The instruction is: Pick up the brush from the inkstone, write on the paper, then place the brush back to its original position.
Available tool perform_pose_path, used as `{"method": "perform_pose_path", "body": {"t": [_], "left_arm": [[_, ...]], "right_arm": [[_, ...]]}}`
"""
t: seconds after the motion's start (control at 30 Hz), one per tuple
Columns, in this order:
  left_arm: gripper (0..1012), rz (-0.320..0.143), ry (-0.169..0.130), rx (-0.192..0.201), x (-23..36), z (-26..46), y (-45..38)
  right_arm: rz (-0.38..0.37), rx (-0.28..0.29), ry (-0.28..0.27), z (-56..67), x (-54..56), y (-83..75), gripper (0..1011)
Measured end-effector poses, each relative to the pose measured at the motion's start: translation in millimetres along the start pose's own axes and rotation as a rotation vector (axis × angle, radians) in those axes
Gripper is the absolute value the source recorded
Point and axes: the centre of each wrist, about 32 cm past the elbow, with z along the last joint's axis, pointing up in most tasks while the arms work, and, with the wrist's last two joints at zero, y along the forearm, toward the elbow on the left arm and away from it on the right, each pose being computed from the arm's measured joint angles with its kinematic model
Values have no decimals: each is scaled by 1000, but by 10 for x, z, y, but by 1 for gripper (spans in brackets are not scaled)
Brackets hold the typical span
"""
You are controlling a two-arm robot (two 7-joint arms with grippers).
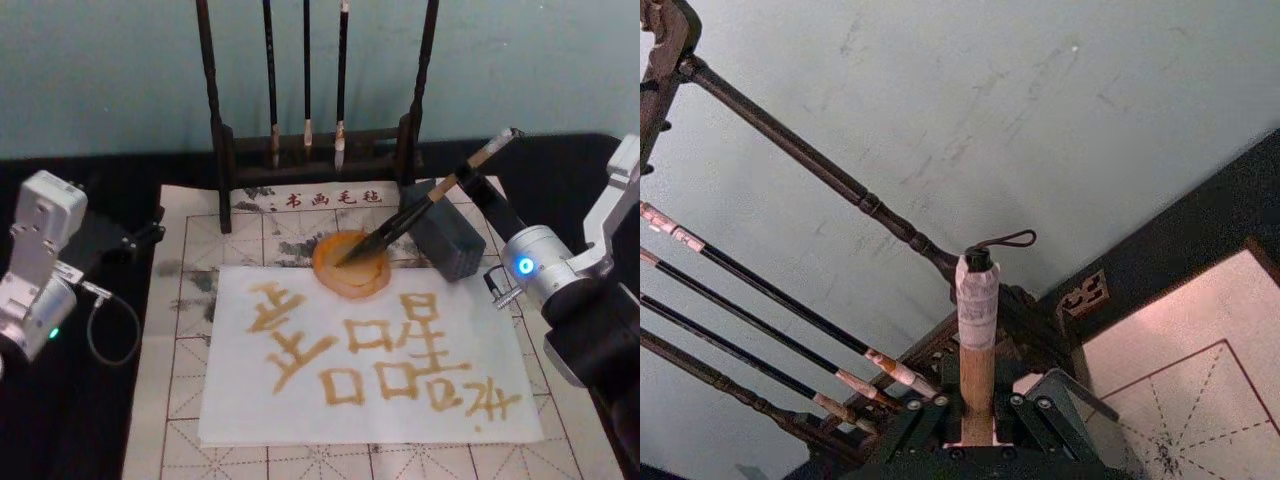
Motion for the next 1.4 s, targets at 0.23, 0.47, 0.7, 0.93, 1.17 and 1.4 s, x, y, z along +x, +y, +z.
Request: {"method": "perform_pose_path", "body": {"t": [0.23, 0.47, 0.7, 0.93, 1.17, 1.4], "left_arm": [[1001, 0, 0, 0, 0, 0, 0], [1001, 0, 0, 0, 0, 0, 0], [1001, 0, 0, 0, 0, 0, 0], [1001, 0, 0, 0, 0, 0, 0], [1001, 0, 0, 0, 0, 0, 0], [1001, 0, 0, 0, 0, 0, 0]], "right_arm": [[1, -1, 0, 1, 1, 0, 198], [2, 0, 1, 4, 2, -1, 229], [2, -1, 1, 3, 4, -3, 426], [3, -1, 2, 3, 3, -3, 626], [3, -1, 2, 3, 3, -3, 843], [3, 0, 2, 3, 2, -3, 1000]]}}
